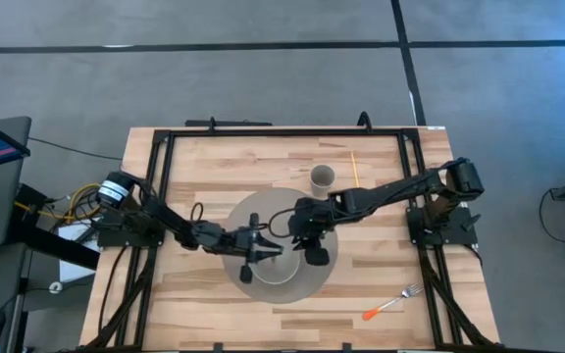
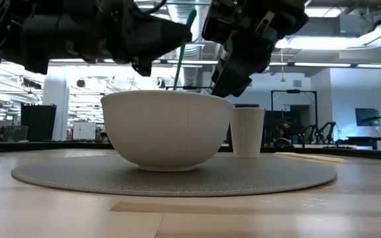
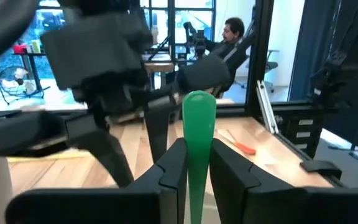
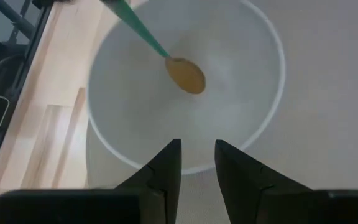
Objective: Pick & Place Utensil
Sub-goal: Put the green spoon into the gray bowl
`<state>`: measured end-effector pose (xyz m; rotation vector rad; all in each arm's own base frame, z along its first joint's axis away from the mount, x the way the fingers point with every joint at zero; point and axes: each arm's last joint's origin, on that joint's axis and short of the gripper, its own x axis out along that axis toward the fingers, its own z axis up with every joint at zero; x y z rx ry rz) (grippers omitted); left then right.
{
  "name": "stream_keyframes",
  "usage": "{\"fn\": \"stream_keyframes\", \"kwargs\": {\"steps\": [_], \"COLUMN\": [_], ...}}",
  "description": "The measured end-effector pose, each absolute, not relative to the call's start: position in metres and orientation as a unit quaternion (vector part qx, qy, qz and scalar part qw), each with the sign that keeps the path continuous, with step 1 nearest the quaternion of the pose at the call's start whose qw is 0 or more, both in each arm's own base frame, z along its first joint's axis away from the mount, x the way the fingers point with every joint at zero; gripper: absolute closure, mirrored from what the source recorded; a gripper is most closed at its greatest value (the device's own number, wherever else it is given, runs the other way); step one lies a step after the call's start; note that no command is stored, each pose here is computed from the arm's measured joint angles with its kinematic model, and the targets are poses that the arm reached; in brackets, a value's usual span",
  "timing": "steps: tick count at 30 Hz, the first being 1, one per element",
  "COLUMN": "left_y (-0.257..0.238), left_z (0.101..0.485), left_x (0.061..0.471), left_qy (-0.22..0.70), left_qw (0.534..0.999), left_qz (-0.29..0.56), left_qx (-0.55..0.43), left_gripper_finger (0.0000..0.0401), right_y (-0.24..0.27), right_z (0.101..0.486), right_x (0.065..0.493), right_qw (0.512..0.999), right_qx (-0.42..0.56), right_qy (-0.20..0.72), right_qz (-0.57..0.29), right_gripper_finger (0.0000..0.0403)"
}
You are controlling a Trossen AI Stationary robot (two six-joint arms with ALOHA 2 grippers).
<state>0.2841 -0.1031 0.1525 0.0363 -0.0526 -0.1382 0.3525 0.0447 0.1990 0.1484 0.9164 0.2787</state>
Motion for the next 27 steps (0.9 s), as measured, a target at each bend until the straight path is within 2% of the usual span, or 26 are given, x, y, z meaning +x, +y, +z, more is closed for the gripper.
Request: {"fn": "stream_keyframes", "kwargs": {"steps": [14, 27], "left_y": [-0.099, -0.1], "left_z": [0.149, 0.148], "left_x": [0.273, 0.273], "left_qy": [-0.012, -0.003], "left_qw": [0.997, 0.996], "left_qz": [-0.07, -0.085], "left_qx": [0.019, 0.022], "left_gripper_finger": [0.0339, 0.0338], "right_y": [0.046, 0.041], "right_z": [0.181, 0.181], "right_x": [0.363, 0.362], "right_qw": [0.877, 0.875], "right_qx": [0.072, 0.078], "right_qy": [0.44, 0.443], "right_qz": [0.179, 0.177], "right_gripper_finger": [0.0311, 0.0311]}}
